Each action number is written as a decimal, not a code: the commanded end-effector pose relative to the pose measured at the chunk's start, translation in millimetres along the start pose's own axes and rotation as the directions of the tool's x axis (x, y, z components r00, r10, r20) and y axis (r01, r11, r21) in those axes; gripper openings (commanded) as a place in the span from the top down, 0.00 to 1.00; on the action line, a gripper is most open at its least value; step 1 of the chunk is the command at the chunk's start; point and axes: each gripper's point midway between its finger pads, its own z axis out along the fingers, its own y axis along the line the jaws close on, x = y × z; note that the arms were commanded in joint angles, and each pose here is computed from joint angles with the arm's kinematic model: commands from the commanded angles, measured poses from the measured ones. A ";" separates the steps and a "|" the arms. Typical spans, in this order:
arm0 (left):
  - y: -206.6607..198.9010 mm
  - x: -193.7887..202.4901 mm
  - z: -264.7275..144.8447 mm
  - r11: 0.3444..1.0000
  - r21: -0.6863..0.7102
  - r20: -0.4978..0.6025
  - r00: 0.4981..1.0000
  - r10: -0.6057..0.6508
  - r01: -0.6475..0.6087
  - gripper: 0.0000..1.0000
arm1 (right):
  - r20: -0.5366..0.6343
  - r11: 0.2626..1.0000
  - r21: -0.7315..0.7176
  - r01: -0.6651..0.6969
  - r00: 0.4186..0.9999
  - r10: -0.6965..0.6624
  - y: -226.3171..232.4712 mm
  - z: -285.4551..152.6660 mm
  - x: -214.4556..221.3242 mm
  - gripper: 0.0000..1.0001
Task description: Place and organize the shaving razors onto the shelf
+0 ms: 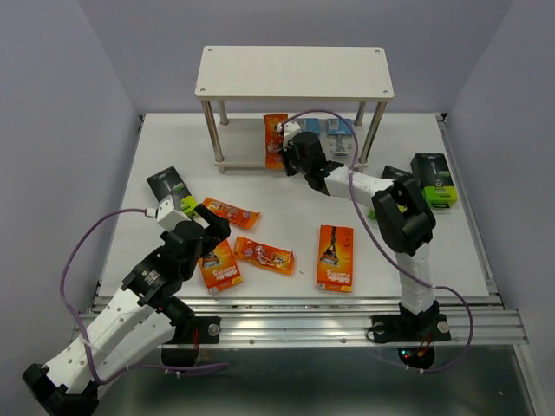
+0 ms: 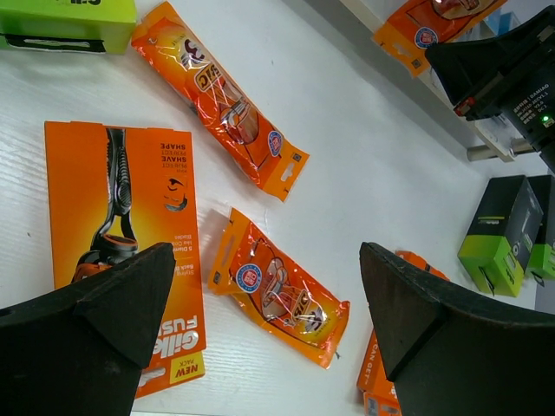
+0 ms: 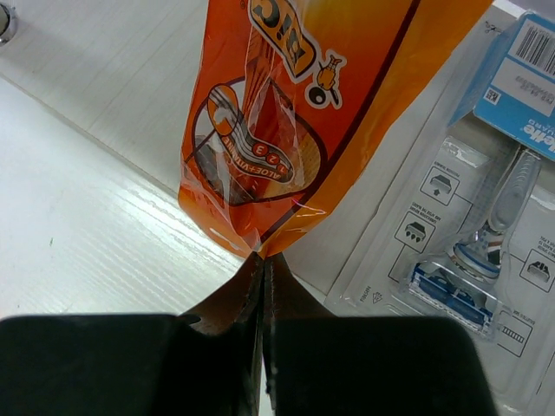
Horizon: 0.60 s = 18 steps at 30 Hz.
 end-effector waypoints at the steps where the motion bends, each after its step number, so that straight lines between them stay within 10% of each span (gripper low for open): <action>1: -16.5 -22.3 -4.2 0.999 0.033 0.062 0.997 -0.041 0.039 0.01 | 0.118 0.999 0.037 -0.027 0.993 0.023 -10.6 1.9 -40.3 0.97; 18: -16.0 -21.6 -0.9 0.999 0.019 0.063 0.997 -0.034 0.033 0.01 | 0.122 0.997 0.059 -0.050 0.992 0.043 -17.7 9.7 -36.0 0.88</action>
